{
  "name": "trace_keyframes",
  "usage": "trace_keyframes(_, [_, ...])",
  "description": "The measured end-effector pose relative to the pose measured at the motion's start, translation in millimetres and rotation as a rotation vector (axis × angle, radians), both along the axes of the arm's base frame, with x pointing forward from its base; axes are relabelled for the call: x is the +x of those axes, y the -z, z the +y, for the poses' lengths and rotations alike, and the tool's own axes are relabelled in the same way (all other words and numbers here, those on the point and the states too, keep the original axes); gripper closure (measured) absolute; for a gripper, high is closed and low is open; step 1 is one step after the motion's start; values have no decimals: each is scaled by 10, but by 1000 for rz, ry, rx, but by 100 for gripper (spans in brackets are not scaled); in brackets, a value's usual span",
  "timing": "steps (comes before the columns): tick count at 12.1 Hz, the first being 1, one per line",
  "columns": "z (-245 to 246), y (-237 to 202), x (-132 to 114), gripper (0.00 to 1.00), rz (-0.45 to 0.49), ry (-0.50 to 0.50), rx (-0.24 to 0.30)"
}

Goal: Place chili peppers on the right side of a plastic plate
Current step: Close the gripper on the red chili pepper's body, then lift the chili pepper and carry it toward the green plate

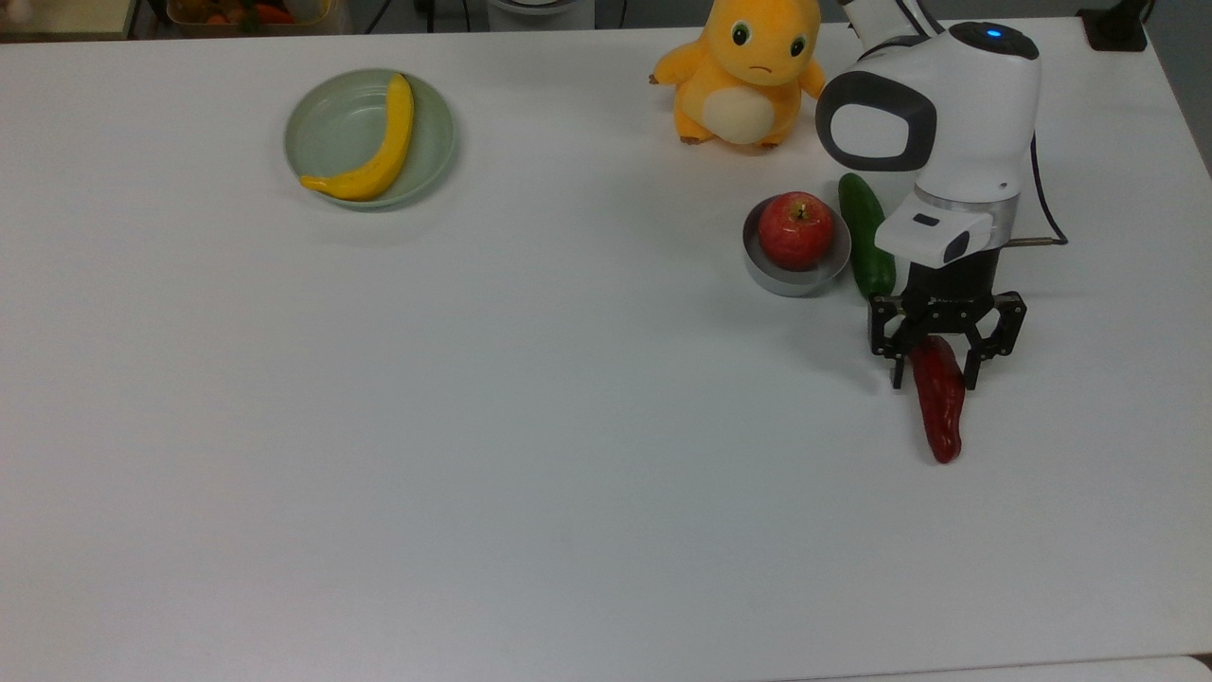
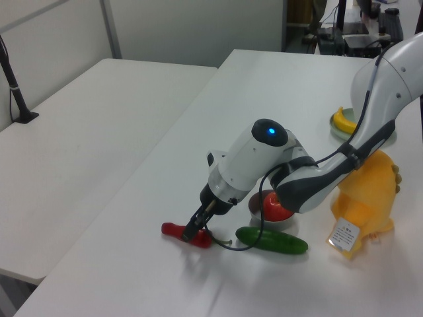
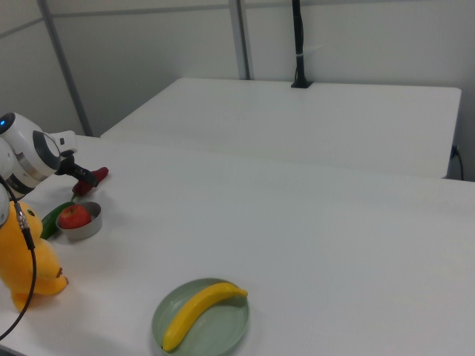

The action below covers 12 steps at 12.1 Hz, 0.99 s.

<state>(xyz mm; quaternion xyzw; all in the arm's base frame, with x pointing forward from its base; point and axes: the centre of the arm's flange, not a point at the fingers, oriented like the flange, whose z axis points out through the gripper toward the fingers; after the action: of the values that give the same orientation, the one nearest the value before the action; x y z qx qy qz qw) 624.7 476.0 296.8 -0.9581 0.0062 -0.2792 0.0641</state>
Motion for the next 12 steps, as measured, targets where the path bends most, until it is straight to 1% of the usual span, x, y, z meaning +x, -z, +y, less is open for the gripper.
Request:
trace_keyframes(1, [41,2,-32,28,0,-10,0])
trace_keyframes(3, [104,-11,-78,56,3,-20,9])
trace_keyframes(4, [102,-23,-70,60,2,-15,13])
trace_keyframes(9, [-33,-74,54,60,-5,11,21])
trace_keyframes(12, [-282,-405,268,60,-45,53,48])
